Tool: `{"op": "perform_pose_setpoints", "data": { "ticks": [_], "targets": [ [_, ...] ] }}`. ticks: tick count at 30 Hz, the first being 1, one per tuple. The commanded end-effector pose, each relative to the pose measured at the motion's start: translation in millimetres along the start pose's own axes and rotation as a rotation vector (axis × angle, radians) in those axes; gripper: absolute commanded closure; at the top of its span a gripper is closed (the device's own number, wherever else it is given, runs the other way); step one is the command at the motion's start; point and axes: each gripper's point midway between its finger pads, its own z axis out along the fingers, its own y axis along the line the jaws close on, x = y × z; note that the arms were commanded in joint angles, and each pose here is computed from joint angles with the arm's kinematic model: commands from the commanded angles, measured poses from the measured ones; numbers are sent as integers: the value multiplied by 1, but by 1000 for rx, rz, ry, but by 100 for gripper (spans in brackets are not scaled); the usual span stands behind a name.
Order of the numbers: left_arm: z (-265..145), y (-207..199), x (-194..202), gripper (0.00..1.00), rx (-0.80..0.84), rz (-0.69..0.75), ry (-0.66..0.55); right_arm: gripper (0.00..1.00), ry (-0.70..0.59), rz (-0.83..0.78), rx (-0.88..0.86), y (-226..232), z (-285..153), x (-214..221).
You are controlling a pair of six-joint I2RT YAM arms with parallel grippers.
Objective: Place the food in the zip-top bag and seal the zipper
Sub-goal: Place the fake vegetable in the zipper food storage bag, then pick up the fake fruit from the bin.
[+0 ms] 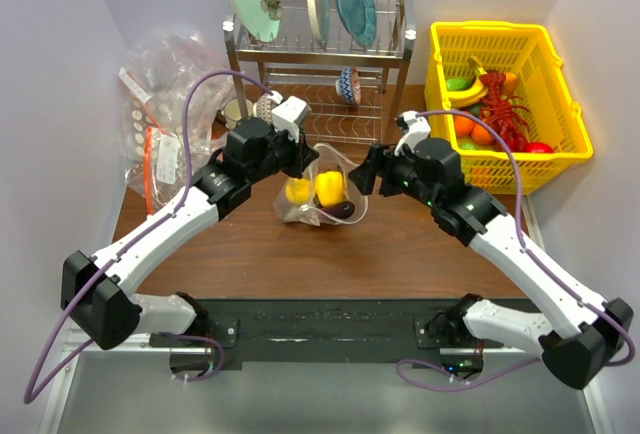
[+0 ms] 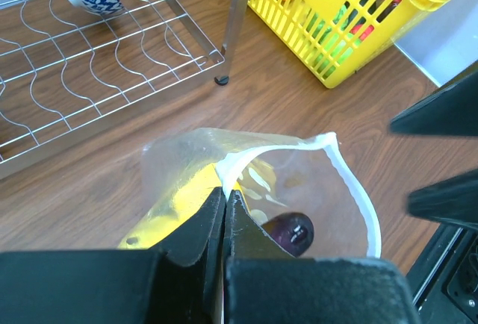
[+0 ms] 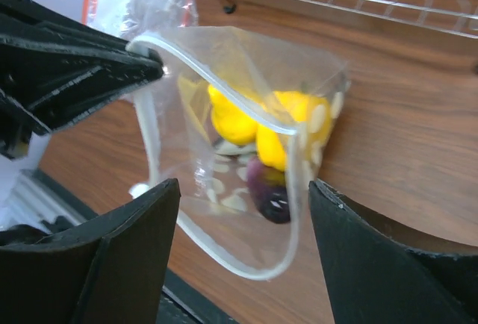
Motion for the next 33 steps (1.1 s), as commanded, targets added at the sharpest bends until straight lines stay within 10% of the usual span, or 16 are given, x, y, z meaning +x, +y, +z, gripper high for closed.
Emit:
{"op": "perform_pose_setpoints", "data": {
  "ticks": [1,19,33],
  "targets": [
    [-12,-6,-39,100,6,9,-115,19,-85,-126,179,-27,-35,-31],
    [-11,-8,-37,100,17,4,-109,4,-400,-107,822,-150,-118,-187],
    [-9,-9,-35,100,24,4,-101,7,-299,94,994,-289,-86,-202]
  ]
}}
